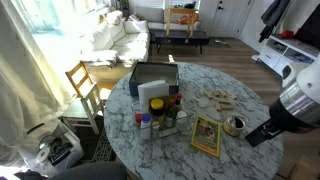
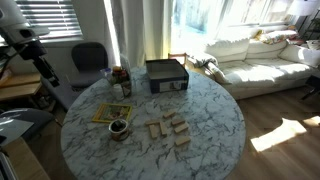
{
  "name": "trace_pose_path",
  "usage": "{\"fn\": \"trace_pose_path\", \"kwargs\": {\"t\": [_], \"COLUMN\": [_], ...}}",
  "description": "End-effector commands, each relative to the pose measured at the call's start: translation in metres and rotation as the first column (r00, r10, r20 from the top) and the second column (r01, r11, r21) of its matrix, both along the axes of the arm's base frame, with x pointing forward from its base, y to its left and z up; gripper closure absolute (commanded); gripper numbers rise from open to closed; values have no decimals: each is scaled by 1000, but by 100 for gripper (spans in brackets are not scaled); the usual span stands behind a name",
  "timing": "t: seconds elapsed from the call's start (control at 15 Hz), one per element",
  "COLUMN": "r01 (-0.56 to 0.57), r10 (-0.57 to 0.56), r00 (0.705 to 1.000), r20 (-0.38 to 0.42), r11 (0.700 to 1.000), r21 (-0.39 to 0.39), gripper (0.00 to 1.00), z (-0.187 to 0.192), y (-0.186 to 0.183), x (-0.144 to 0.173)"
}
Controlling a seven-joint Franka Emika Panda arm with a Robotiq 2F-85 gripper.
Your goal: Move the can to the right then put the lid on top
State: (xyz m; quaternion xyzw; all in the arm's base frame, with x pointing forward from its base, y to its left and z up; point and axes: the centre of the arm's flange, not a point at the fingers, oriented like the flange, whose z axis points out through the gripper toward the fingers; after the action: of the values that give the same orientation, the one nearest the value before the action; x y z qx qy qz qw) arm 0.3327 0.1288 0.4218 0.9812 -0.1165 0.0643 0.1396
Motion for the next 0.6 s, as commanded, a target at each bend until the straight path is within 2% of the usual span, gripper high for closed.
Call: {"fn": "trace_pose_path", "kwargs": {"t": [0.0, 0.13, 0.4, 0.47, 0.53], "r01": [100, 106, 121, 119, 123], "r10": [-96, -96, -111, -109, -113], "r00": [989, 985, 991, 990, 989], "r20": [-111, -142, -76, -87, -91], "r11": [995, 992, 984, 986, 985], "r21": [28, 64, 131, 113, 120], "gripper": [0, 0, 0, 0, 0], "z": [-45, -69, -109, -86, -93], "y": [-38, -59, -81, -75, -78], "x": [50, 64, 90, 66, 70]}}
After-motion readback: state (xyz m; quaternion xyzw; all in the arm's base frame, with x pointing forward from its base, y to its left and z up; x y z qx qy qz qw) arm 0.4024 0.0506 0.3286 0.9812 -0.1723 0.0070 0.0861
